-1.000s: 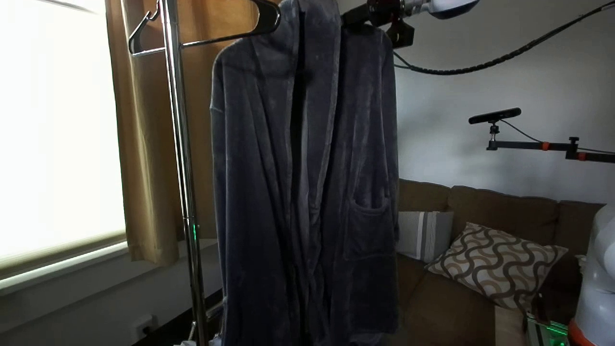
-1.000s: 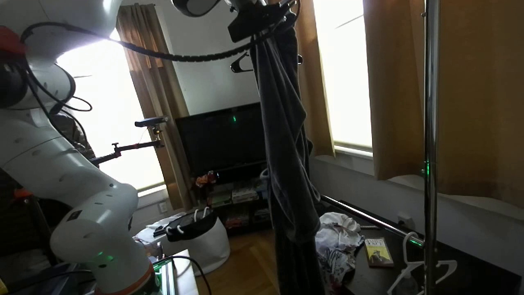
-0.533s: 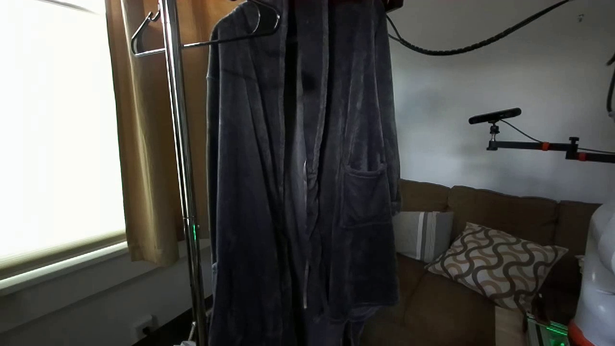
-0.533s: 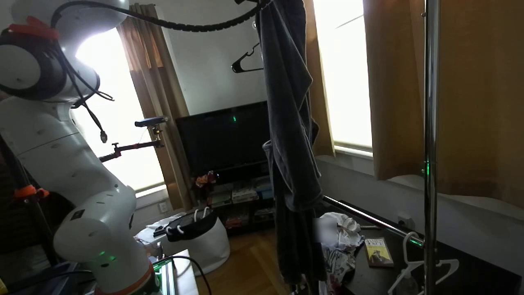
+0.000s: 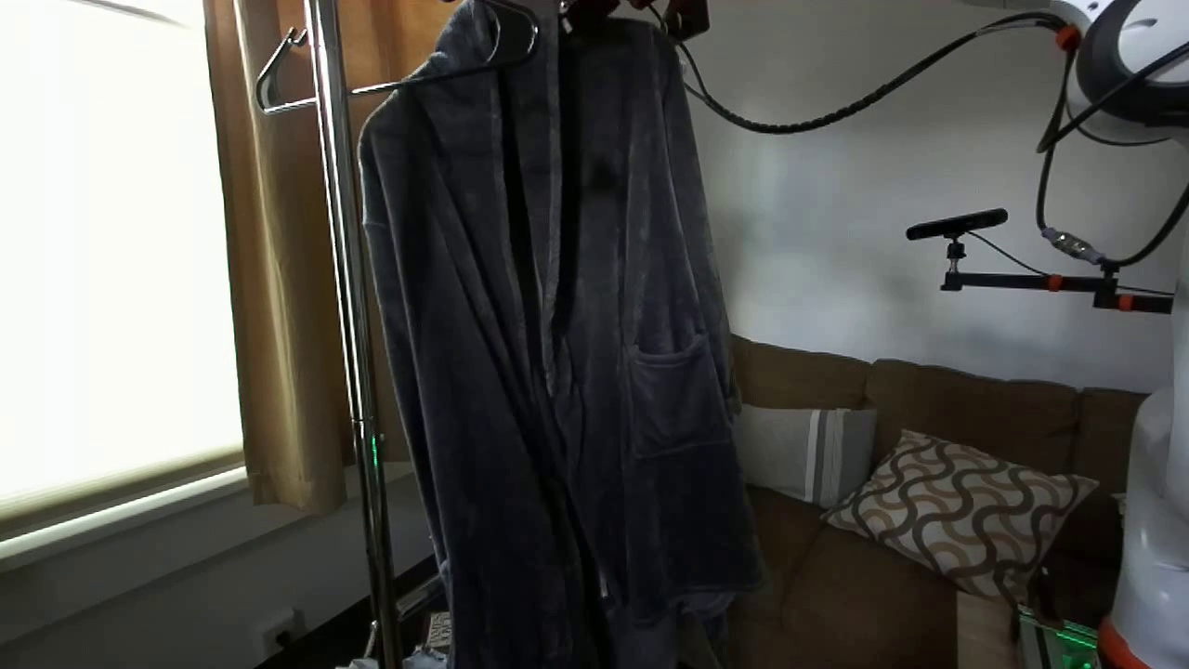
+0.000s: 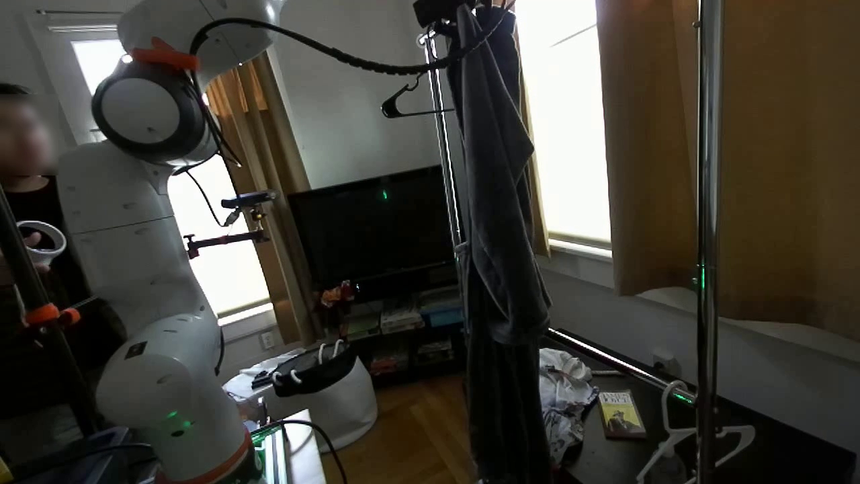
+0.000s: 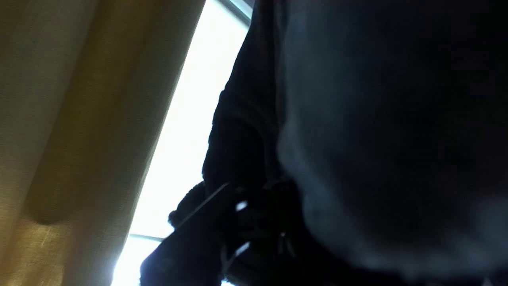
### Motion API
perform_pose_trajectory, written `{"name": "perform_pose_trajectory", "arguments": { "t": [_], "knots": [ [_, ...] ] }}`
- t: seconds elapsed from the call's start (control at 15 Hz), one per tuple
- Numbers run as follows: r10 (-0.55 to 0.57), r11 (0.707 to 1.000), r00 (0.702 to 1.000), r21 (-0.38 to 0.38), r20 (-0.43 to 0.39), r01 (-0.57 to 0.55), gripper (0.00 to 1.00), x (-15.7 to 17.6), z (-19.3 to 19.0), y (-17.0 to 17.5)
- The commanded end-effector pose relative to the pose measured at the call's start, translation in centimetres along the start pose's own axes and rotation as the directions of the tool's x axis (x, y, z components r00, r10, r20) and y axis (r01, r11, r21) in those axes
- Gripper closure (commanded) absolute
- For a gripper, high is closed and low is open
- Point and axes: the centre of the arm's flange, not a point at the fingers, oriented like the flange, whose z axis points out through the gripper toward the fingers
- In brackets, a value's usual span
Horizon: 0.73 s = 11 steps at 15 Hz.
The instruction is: Hang the rob on the top railing
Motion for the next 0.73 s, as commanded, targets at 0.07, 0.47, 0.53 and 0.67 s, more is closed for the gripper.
{"name": "perform_pose_trajectory", "arguments": {
  "t": [0.07,0.47,0.53,0.67],
  "knots": [
    [-0.013,1.0,0.999,-0.001,-0.049,0.013,0.54,0.7,-3.5,0.5],
    [-0.095,0.995,0.989,0.014,-0.112,0.097,0.07,-7.7,-11.6,-0.6],
    [-0.086,0.995,0.994,0.038,-0.073,0.089,0.01,-9.5,-11.1,-0.8],
    [-0.07,0.997,0.994,0.02,-0.083,0.072,0.08,-6.2,-11.7,1.6]
  ]
}}
